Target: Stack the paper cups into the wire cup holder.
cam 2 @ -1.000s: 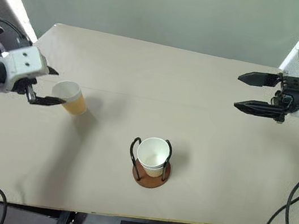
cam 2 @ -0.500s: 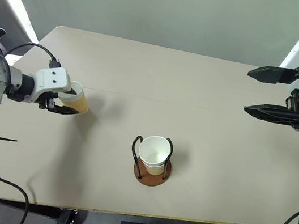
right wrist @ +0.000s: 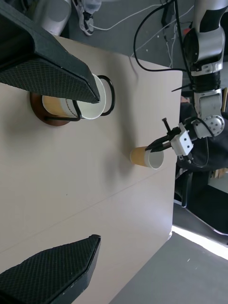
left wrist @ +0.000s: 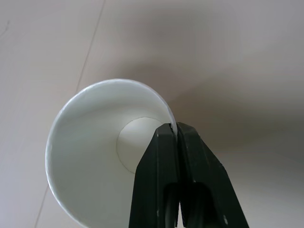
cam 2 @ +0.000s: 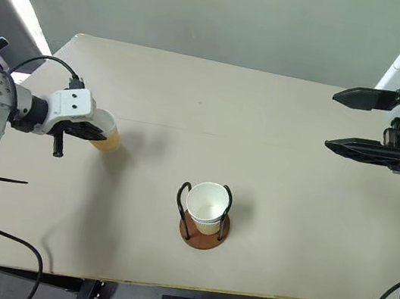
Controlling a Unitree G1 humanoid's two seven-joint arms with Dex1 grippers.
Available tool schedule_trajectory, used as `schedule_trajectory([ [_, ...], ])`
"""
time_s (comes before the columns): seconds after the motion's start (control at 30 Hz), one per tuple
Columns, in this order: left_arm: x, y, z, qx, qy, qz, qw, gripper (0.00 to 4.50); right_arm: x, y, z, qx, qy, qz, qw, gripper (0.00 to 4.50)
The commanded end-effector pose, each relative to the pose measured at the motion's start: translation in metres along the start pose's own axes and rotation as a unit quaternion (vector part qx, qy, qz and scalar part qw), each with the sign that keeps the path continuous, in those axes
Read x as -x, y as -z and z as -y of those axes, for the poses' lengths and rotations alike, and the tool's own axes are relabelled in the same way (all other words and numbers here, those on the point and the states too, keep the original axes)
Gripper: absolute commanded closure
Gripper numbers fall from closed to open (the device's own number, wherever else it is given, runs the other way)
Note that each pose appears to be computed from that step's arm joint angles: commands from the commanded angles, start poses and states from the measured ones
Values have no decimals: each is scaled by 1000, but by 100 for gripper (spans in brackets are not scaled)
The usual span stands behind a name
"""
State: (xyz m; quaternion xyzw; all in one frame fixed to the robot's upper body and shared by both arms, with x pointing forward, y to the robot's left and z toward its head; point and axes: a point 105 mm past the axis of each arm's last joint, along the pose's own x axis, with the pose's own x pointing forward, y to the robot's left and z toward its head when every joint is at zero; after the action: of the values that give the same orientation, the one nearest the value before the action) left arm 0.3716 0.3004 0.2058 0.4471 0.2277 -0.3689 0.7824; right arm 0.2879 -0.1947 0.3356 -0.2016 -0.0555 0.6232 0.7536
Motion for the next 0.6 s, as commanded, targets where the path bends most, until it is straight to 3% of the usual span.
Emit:
schedule_trajectory([
  [0.03, 23, -20, -13, -20, -22, 34, 999, 446, 5, -13, -3, 30, 1, 1, 1000, 0],
  [0.17, 47, -89, -15, -64, 21, 155, 986, 446, 1, 5, -32, 40, -64, -86, 993, 0],
  [0.37, 71, -181, 11, -142, 120, 300, 936, 446, -6, -17, -62, 58, -121, -87, 987, 0],
  [0.5, 71, -218, 42, -209, 204, 330, 897, 446, -7, -19, -67, 62, -123, -87, 987, 0],
  [0.6, 73, -231, 65, -240, 265, 341, 870, 446, -6, -18, -65, 62, -116, -94, 987, 0],
])
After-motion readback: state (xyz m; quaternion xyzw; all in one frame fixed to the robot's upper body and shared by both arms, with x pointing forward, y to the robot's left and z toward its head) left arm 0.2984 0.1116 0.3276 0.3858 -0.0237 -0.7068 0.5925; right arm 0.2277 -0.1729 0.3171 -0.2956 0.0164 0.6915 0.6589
